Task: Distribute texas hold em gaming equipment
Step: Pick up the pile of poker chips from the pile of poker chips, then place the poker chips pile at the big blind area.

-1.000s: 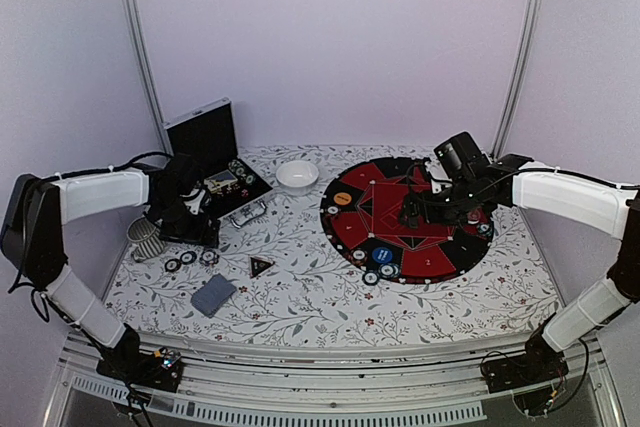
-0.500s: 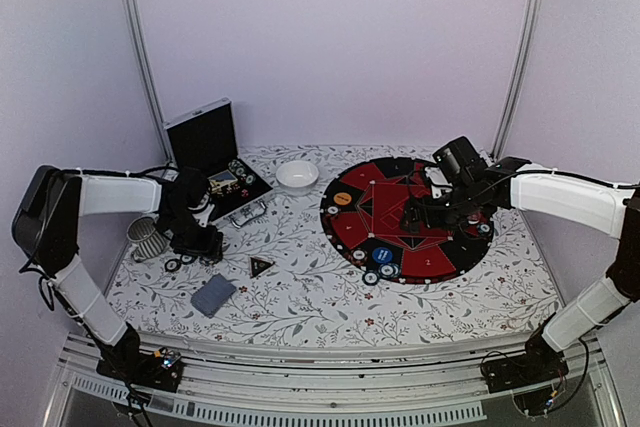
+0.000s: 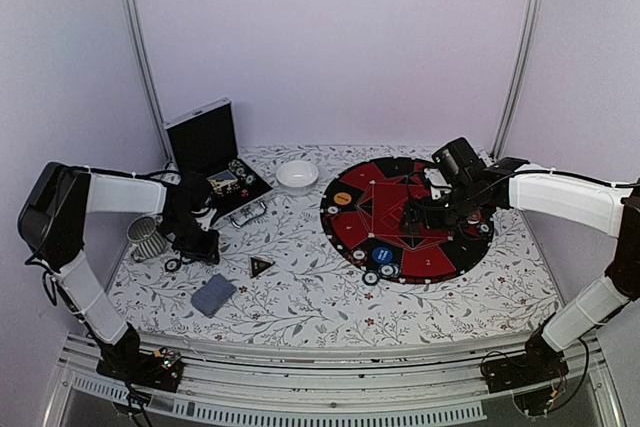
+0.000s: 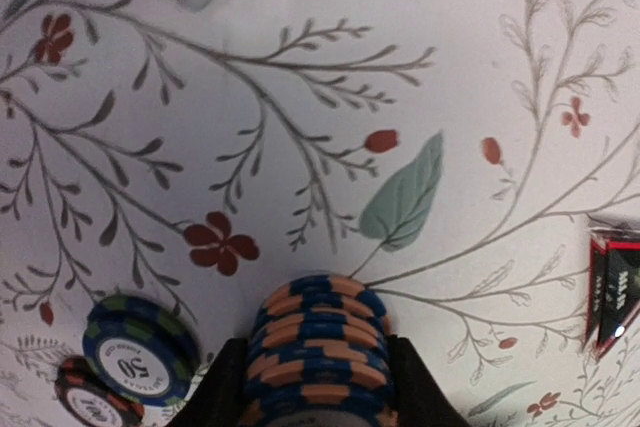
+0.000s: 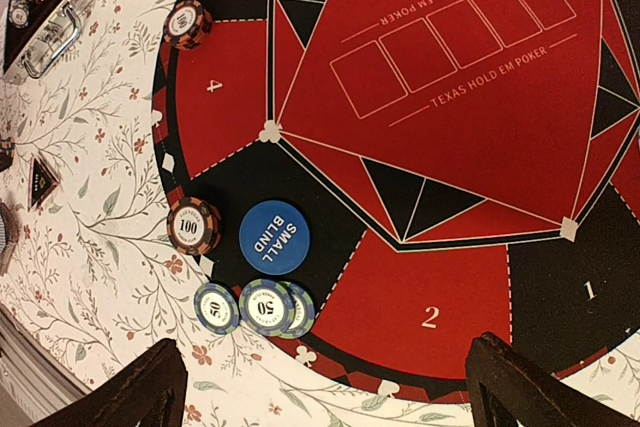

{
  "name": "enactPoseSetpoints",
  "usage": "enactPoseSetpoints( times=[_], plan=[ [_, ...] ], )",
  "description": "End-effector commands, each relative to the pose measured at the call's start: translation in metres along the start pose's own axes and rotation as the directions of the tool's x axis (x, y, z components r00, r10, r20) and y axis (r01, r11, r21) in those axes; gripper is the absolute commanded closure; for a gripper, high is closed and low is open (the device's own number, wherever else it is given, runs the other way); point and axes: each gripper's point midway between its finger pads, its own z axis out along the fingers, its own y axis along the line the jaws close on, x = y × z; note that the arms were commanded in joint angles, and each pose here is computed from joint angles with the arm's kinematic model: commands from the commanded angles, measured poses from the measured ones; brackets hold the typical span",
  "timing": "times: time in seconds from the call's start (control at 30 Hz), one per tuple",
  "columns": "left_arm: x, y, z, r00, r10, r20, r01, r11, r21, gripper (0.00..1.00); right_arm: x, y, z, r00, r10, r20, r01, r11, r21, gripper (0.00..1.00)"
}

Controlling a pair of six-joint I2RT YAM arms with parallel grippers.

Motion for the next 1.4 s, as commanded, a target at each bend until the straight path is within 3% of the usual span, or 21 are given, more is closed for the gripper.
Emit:
enactPoseSetpoints(
  times=[0.0, 0.07, 0.1, 0.37, 0.67, 1.0, 1.37],
  plan=[
    [0.006, -0.007, 0.011, 0.999, 0.029, -0.032, -0.029, 0.999, 0.021, 0.80, -0.001, 0.000, 0.000, 1.000, -0.010, 0.000, 0.010, 1.000, 0.002, 0.01],
    [0.003, -0.008, 0.008, 0.999, 0.037, -0.022, -0.036, 0.999, 0.019, 0.98, -0.001, 0.000, 0.000, 1.000, -0.011, 0.001, 0.011, 1.000, 0.002, 0.01],
    [0.001, -0.008, 0.006, 0.999, 0.038, -0.016, -0.038, 0.999, 0.015, 1.00, -0.001, 0.000, 0.000, 1.000, -0.010, 0.002, 0.010, 1.000, 0.002, 0.01],
    [-0.025, -0.011, -0.030, 0.995, 0.099, 0.033, -0.098, 0.994, -0.049, 1.00, -0.004, 0.002, -0.004, 1.000, -0.013, 0.014, 0.013, 1.000, -0.006, 0.01],
    [-0.079, -0.086, -0.064, 0.949, 0.290, 0.126, -0.293, 0.956, 0.006, 1.00, -0.010, 0.006, -0.012, 0.999, -0.018, 0.038, 0.018, 1.000, -0.022, 0.01],
    [-0.126, -0.188, -0.022, 0.873, 0.473, 0.118, -0.483, 0.872, 0.080, 1.00, -0.006, 0.007, -0.015, 0.999, -0.009, 0.037, 0.010, 0.999, -0.036, 0.01],
    [-0.165, -0.214, 0.021, 0.852, 0.512, 0.108, -0.519, 0.854, 0.039, 1.00, -0.001, 0.004, -0.015, 1.000, -0.002, 0.030, 0.003, 0.999, -0.034, 0.01]
  ],
)
